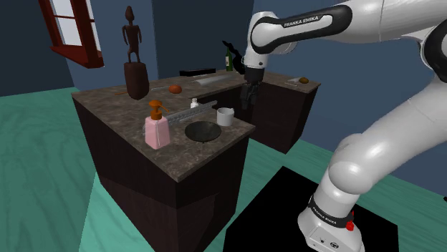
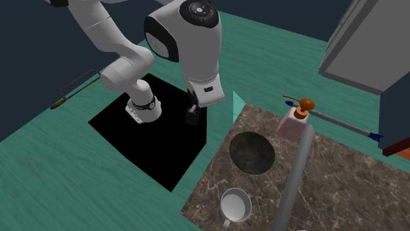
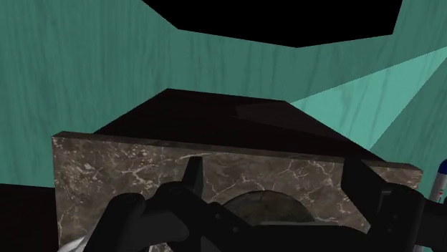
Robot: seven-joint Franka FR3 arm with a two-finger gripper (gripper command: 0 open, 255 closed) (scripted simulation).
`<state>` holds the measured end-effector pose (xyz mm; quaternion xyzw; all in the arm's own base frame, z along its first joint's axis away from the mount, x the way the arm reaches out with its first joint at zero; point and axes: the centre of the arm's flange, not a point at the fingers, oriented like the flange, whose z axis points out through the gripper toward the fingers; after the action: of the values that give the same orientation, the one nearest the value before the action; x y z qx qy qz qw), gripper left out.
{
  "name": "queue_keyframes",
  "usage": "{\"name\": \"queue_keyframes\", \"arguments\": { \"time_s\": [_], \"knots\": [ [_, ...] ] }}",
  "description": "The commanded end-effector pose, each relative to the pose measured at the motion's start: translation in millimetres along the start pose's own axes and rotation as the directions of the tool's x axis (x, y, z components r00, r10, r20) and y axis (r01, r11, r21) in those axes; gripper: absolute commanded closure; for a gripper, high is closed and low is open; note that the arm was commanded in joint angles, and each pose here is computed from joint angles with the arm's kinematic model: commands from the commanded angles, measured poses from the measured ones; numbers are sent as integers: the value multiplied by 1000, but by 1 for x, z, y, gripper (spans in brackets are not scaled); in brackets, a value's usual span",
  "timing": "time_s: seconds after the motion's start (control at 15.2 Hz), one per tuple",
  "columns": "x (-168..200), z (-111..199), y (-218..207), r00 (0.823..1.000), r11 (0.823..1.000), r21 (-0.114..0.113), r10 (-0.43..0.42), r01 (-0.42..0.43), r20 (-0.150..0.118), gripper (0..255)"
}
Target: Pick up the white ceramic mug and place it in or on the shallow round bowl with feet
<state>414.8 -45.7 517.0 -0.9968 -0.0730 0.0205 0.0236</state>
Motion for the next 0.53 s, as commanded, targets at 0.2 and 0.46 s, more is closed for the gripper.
{"name": "queue_keyframes", "arguments": {
  "time_s": [0.2,0.46],
  "knots": [
    [48,28,27,1000,1000,-24,-4,4,-10,0],
    [87,50,51,1000,999,-42,-8,7,-17,0]
  ]
}}
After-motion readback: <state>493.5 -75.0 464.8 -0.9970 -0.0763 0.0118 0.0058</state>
